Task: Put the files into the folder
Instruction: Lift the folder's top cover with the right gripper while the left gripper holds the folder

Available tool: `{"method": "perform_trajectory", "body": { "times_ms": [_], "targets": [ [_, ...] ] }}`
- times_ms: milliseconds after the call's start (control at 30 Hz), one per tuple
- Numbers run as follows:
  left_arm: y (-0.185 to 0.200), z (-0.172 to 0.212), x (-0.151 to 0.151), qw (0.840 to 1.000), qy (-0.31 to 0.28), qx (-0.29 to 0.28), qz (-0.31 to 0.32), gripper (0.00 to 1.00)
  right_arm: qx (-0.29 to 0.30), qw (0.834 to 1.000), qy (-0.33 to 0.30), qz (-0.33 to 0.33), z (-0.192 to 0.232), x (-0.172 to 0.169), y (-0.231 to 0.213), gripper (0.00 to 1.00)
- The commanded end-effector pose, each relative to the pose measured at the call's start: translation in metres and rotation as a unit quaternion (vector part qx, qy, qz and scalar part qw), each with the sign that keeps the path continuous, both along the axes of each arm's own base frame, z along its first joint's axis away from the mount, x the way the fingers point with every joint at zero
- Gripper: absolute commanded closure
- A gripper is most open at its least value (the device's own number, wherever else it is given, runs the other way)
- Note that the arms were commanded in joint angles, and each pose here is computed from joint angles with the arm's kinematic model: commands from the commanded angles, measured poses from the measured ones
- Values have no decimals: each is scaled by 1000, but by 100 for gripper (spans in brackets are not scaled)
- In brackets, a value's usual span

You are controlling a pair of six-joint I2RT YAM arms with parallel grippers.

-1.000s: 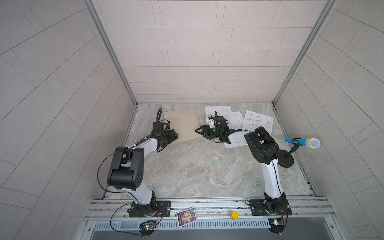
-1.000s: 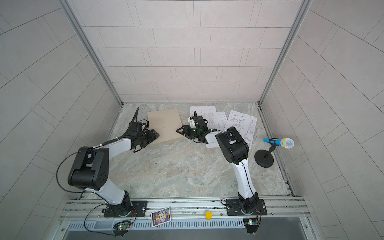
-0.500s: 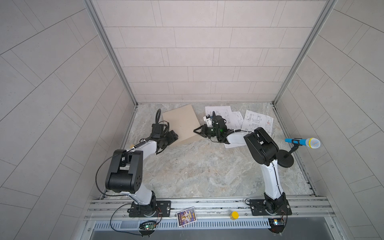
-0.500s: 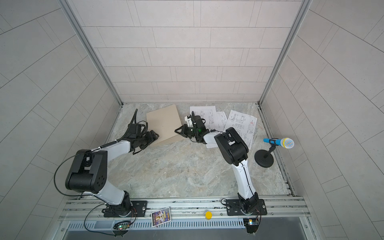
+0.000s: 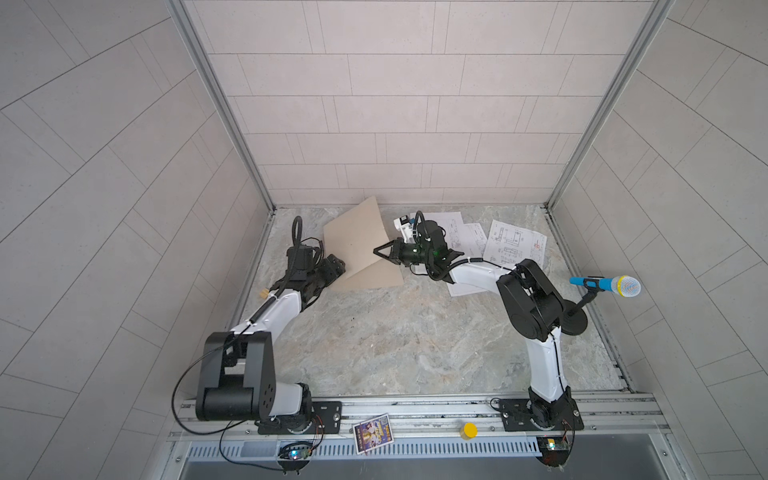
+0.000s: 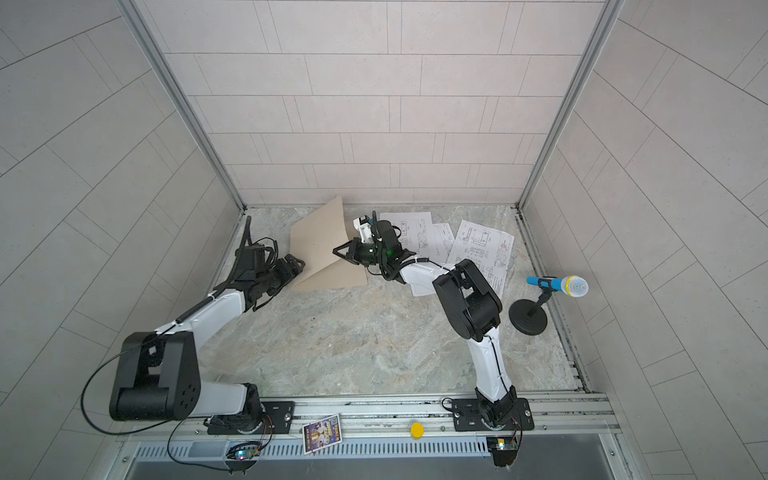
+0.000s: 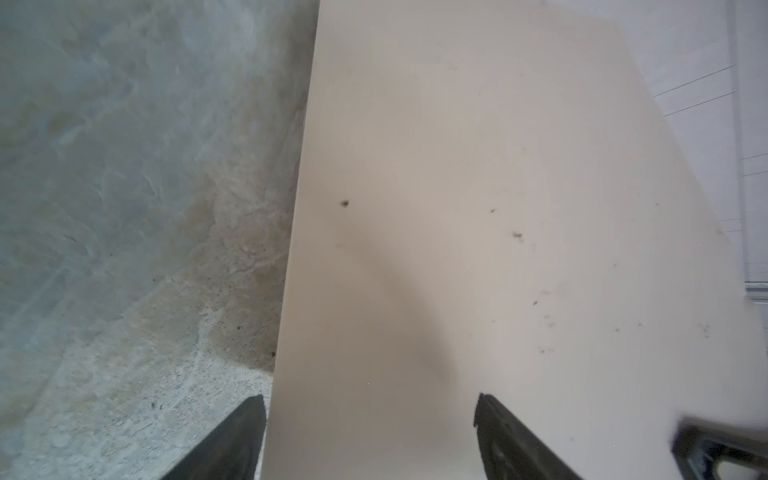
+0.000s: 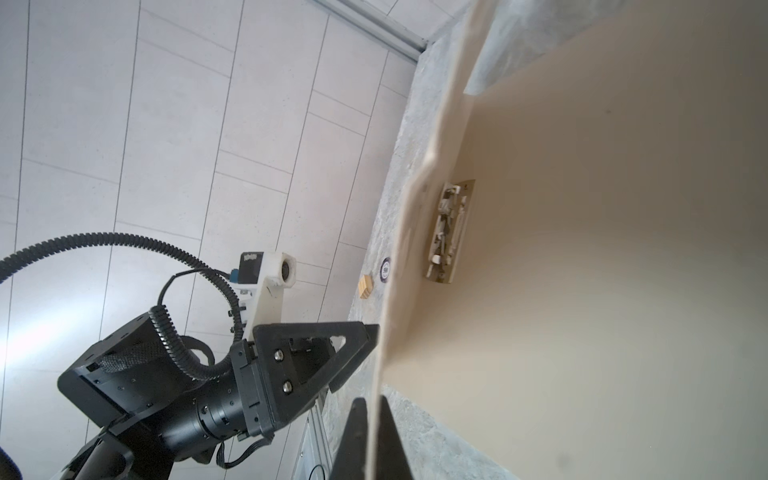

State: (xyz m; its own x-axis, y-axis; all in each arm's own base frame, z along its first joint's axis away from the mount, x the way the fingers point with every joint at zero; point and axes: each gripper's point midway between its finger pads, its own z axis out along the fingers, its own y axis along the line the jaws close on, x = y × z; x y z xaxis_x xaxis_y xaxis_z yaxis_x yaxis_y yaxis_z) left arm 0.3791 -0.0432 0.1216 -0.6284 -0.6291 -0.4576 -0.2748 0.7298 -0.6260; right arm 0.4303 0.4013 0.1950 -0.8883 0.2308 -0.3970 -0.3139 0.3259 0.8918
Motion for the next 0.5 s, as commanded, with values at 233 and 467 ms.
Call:
{"method": "perform_trajectory", "body": {
  "times_ms": [233,467],
  "targets": [
    [2,131,6,984,-171,-45,17,10,-9,991,-134,8,147,-18,-24,100],
    [5,158,1,979,-197,-44,28,9,15,981,-195,12,235,-48,-45,100]
  ]
}}
